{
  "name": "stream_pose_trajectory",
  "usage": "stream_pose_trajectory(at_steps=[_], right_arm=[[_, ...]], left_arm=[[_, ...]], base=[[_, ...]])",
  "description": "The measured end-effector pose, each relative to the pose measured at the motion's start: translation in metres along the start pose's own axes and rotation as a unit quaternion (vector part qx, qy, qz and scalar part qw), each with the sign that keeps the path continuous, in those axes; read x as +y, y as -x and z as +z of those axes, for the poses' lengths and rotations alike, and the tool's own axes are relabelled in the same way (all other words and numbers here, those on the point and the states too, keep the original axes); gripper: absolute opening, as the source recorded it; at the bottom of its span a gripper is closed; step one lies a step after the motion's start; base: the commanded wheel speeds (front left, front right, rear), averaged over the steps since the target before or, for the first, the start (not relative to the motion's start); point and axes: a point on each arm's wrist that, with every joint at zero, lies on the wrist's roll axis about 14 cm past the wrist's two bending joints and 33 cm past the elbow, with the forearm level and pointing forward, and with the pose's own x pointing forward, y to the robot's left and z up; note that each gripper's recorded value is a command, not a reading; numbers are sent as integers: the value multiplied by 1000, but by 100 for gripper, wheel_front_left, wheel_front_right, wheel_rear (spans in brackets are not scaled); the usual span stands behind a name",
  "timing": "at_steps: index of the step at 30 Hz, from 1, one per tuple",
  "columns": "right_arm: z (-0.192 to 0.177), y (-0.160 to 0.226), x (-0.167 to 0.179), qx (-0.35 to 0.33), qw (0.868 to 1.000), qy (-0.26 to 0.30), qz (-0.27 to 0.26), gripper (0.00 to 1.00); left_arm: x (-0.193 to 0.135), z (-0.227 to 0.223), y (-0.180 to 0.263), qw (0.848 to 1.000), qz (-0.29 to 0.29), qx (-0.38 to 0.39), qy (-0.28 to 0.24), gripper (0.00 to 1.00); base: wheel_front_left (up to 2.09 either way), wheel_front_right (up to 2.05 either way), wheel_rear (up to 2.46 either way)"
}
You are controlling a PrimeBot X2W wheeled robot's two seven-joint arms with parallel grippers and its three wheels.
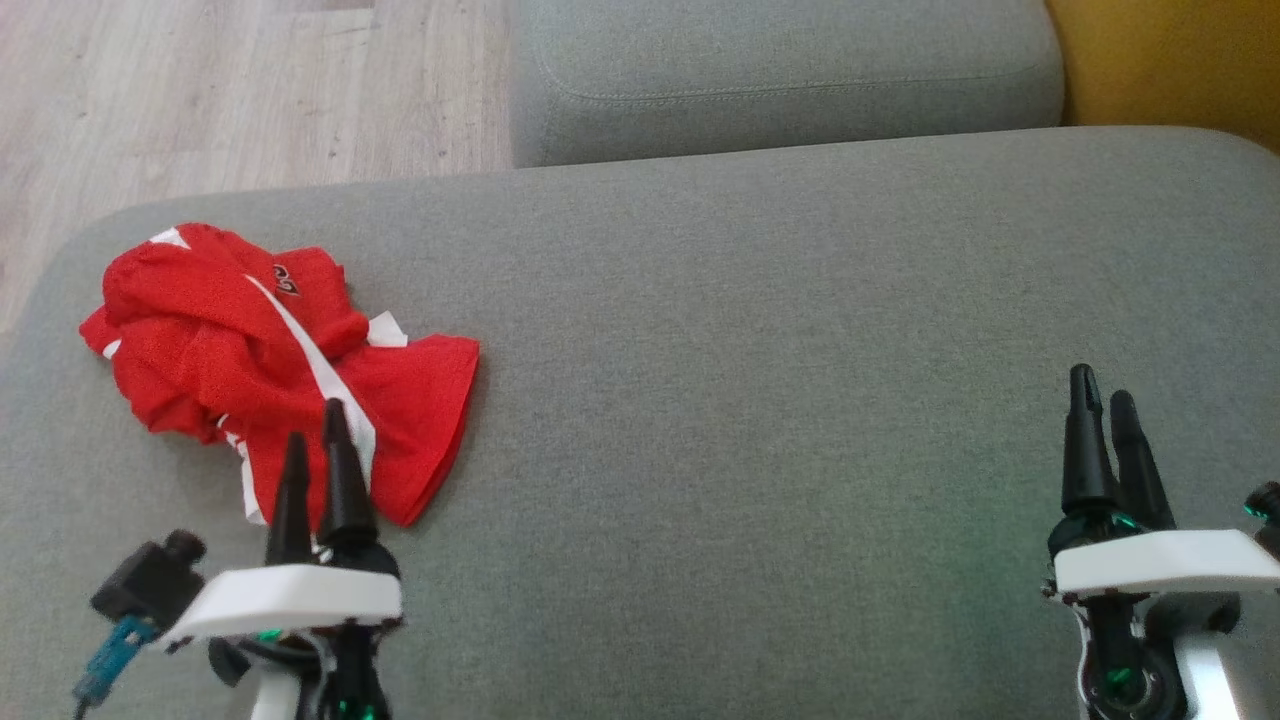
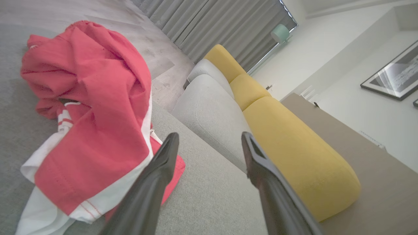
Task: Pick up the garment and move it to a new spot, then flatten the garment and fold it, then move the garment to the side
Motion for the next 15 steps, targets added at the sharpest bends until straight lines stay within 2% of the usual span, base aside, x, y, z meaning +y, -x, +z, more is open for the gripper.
stream_pose_trajectory(at_steps=[15], right_arm=[[0, -1, 5, -2, 993, 120, 13, 100]], left_arm=[[-13, -26, -2, 988, -22, 35, -150, 100]], base=[[0, 0, 0]])
